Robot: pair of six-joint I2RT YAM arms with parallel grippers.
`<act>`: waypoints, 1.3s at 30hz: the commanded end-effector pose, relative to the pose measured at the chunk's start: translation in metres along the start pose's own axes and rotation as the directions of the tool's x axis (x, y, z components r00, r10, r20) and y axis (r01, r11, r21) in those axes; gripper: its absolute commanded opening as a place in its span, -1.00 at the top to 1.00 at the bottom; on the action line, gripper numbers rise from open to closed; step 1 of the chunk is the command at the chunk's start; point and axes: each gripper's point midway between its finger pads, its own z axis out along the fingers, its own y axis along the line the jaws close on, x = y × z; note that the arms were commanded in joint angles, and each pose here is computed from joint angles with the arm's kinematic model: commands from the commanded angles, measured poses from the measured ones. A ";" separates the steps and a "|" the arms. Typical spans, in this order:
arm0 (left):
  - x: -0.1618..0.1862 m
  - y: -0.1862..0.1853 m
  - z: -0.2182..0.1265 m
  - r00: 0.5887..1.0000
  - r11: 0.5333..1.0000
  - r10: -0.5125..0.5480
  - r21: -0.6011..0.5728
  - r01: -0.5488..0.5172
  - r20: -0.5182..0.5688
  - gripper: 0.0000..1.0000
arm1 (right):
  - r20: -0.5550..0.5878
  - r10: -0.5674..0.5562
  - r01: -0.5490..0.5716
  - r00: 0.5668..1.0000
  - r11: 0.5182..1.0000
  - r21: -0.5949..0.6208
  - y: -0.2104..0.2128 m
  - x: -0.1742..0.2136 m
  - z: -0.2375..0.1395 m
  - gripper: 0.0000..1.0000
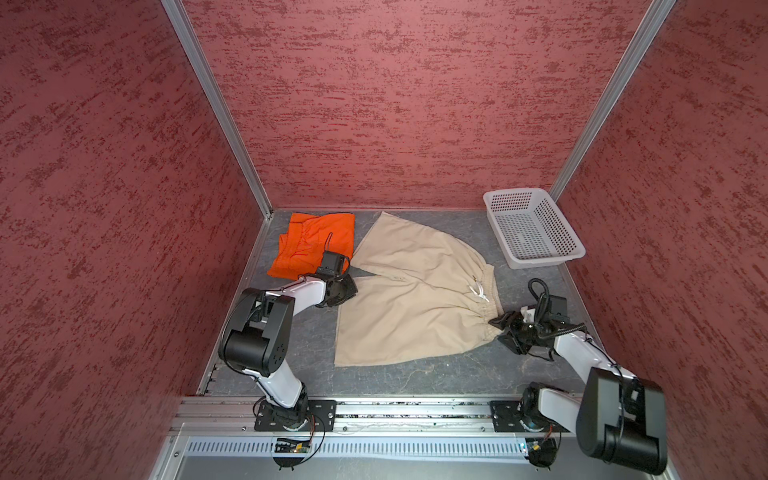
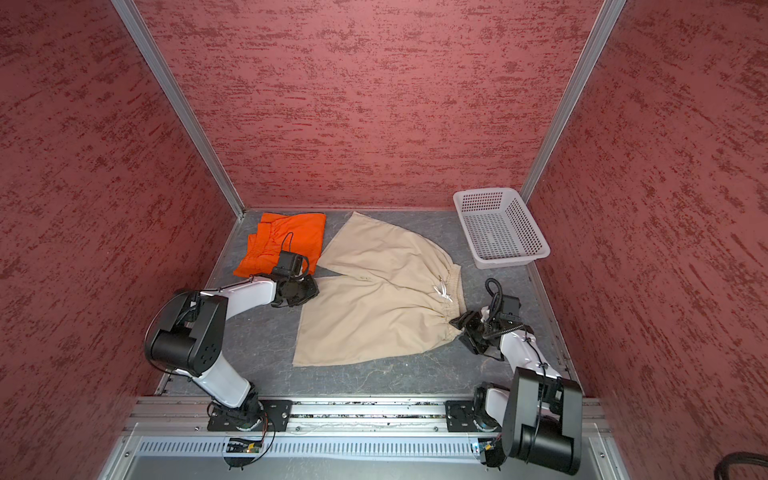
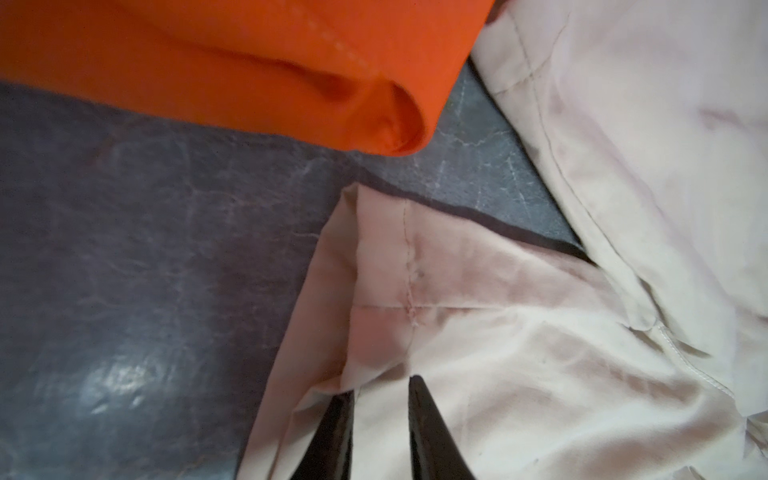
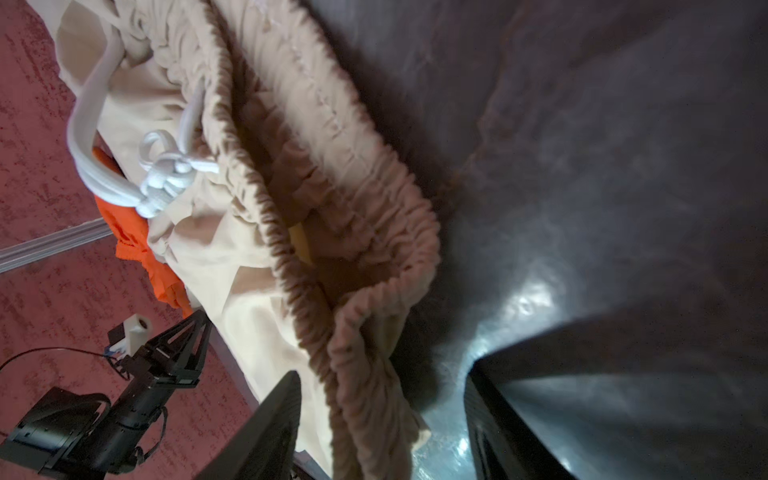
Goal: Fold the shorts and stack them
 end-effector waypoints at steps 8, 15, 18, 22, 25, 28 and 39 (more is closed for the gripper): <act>0.006 0.018 0.009 1.000 0.998 0.000 -0.058 -0.002 -0.027 0.48 | -0.043 -0.056 0.053 0.998 0.997 -0.059 0.007 -0.002 0.021 0.24; 0.002 0.008 -0.006 1.000 0.999 -0.011 -0.037 0.010 -0.026 0.37 | -0.019 -0.026 0.026 0.999 1.000 -0.003 -0.004 0.002 0.017 1.00; 0.006 -0.001 -0.023 0.999 0.999 -0.033 -0.009 0.033 -0.037 0.29 | 0.019 -0.021 0.021 1.000 1.000 -0.008 -0.003 0.001 0.012 1.00; 0.017 -0.014 -0.053 0.996 0.997 -0.075 0.022 0.076 -0.055 0.08 | 0.040 -0.015 0.017 0.999 0.999 -0.036 0.003 -0.001 0.009 1.00; 0.026 -0.017 -0.076 0.983 0.985 -0.169 0.027 0.172 -0.076 -0.01 | 0.044 -0.017 0.019 0.999 0.999 -0.045 0.007 -0.002 0.007 1.00; 0.033 -0.009 -0.098 0.950 0.951 -0.307 0.007 0.308 -0.063 -0.10 | 0.047 -0.027 0.029 0.999 0.999 -0.044 0.011 -0.003 0.005 1.00; 0.106 0.048 -0.124 0.676 0.659 -0.737 -0.230 0.716 -0.012 -0.12 | 0.062 -0.053 0.055 0.997 0.998 -0.041 0.016 -0.002 0.000 1.00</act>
